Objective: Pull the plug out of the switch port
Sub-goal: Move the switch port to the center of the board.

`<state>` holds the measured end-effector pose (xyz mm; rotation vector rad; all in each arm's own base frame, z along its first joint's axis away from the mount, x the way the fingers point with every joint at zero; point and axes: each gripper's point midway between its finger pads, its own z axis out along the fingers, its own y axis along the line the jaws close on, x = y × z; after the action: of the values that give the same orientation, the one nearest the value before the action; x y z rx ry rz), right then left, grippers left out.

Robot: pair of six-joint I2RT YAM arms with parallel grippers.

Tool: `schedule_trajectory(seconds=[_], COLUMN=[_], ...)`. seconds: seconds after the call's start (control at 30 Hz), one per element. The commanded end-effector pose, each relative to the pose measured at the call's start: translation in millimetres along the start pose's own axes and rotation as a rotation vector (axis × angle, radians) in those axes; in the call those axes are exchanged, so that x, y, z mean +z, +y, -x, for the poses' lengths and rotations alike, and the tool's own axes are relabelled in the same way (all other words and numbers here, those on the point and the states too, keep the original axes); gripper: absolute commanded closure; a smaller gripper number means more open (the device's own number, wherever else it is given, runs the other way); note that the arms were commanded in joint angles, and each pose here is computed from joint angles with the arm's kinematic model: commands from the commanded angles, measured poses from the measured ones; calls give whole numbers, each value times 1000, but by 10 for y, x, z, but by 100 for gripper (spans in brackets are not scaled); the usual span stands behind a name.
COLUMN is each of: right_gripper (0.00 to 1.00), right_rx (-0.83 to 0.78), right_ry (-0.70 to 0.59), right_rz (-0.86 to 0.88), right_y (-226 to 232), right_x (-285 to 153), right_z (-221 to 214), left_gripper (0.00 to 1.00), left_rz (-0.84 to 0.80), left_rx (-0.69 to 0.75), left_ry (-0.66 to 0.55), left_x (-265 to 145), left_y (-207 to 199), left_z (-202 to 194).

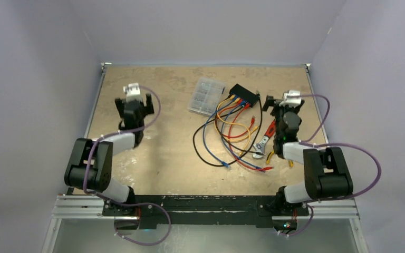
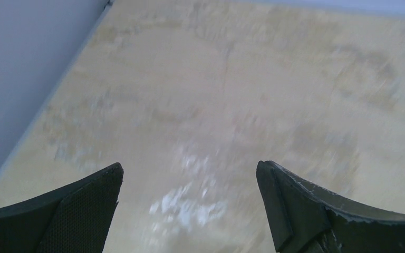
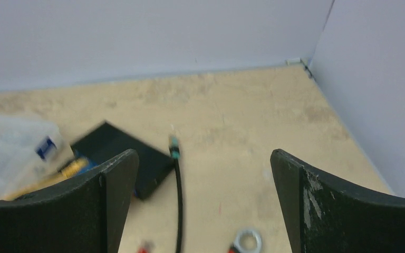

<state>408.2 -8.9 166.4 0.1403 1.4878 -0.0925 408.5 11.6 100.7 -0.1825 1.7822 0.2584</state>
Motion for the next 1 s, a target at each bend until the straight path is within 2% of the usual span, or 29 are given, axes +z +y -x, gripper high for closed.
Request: schedule_trajectory(seconds=[0.0, 0.07, 0.17, 0.33, 0.5, 0.7, 0.8, 0.97], right_gripper=[1, 1, 1, 1, 1, 1, 1, 1], right_rx=[42, 99, 218, 273, 223, 275, 265, 307], right_ry=[65, 92, 148, 289, 531, 688, 799, 851], right_rz=[29, 39, -57, -194, -44, 126, 127, 222], right_y=[153, 229, 174, 88, 486, 925, 941, 1075], right_x=[352, 456, 590, 795, 1277, 1643, 1640, 1542], right_z=[412, 501, 525, 256, -169, -601, -946, -1103], left_gripper=[1, 1, 1, 1, 1, 1, 1, 1], left_rz=[19, 23, 20, -183, -380, -458, -468, -490], left_rx=[-102, -170, -235, -242, -254, -261, -266, -264], left_ry=[206, 291, 390, 431, 431, 403, 366, 335], left_x=[91, 76, 80, 128, 96, 36, 21, -29], left_y=[-122, -192, -306, -690, -1018, -1116, -1114, -1115], left_z=[514, 612, 744, 1040, 1223, 1137, 1188, 1266])
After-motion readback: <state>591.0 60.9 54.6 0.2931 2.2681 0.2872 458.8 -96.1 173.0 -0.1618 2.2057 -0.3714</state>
